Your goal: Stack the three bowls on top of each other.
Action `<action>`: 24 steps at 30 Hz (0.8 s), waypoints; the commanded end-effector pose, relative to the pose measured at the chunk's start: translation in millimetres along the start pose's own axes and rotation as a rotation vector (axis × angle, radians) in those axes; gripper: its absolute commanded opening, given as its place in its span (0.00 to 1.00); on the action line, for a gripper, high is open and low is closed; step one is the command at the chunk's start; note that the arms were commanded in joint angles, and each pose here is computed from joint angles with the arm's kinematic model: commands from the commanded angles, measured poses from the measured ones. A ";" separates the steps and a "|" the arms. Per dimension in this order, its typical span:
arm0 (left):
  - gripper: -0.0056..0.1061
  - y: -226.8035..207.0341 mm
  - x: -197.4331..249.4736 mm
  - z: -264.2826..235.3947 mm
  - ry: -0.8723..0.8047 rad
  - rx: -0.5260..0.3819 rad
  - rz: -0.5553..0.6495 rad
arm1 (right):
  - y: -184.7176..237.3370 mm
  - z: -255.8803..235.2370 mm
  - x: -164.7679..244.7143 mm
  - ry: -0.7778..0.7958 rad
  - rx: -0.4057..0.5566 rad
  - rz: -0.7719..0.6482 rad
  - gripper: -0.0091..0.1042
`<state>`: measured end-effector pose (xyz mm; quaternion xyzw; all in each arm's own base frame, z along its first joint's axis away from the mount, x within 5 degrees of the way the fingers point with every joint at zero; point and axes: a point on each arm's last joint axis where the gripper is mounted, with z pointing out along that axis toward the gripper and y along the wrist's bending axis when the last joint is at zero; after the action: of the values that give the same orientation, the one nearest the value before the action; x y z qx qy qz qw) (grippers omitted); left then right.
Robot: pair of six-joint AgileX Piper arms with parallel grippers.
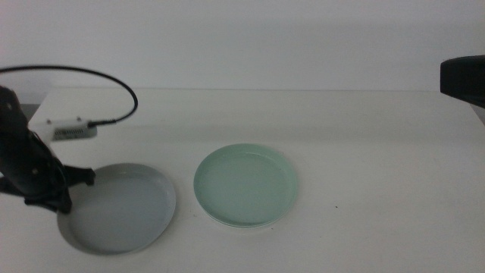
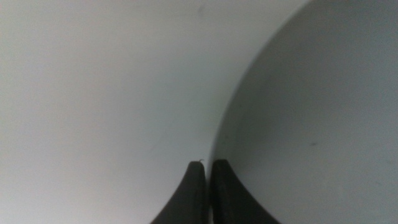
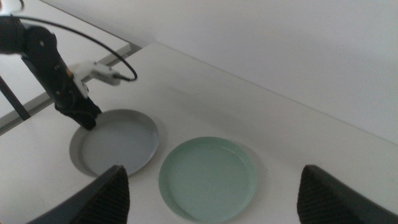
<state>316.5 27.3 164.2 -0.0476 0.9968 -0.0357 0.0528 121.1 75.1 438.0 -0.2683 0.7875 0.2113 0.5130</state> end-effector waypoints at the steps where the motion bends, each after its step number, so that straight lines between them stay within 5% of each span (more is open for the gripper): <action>1: 0.03 -0.9 -1.1 -27.5 -0.037 -0.012 0.016 | -1.0 -1.2 -0.3 -0.010 0.010 0.000 0.87; 10: 0.03 -80.4 -38.6 -123.7 -0.189 0.223 0.155 | -1.0 -1.2 -0.3 -0.010 0.010 0.000 0.87; 24: 0.03 -178.0 -73.7 -43.3 -0.119 0.277 0.279 | -1.0 -1.2 -0.3 -0.010 0.010 -0.001 0.87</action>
<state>397.8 -133.5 228.9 0.1034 0.9765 -0.1508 0.1144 121.1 75.1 438.0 -0.2683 0.7875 0.2113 0.5130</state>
